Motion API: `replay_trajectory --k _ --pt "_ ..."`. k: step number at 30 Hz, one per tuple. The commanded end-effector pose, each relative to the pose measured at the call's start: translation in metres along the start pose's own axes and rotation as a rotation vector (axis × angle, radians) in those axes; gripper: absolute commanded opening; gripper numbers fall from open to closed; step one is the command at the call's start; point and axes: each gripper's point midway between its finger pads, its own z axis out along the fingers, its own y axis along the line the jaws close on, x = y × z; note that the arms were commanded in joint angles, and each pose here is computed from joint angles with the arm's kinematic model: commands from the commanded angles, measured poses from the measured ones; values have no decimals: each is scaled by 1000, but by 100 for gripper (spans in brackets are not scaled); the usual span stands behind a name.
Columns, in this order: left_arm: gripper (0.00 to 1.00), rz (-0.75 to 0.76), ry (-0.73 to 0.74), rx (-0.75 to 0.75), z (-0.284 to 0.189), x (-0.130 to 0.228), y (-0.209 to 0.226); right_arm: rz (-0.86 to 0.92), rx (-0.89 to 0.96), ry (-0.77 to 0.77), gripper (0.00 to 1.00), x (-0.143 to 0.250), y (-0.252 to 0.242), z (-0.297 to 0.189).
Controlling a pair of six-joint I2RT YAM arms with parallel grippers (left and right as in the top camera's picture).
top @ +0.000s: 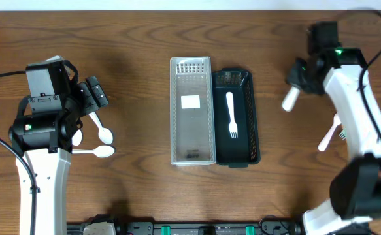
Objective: Pack container
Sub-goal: 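Move the fork into the black basket and open the right gripper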
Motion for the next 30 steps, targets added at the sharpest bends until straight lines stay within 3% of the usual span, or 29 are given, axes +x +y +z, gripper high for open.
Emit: replay_trajectory --k 1,8,18,23,26,30 --pt "98 12 -16 -11 -3 -7 2 -120 -98 -20 1 14 49 -29" --pt "98 12 -16 -11 -3 -7 2 -278 -82 75 1 73 98 -2" --pt "98 12 -15 -11 -3 -6 2 -380 70 337 3 147 84 97" --pt "98 13 -9 -13 -3 -5 2 -402 56 349 15 154 91 108" --pt "98 14 -1 -15 -3 -3 3 -429 34 330 32 149 97 106" --pt "98 14 3 -17 -3 -2 3 -466 -3 312 35 138 107 93"
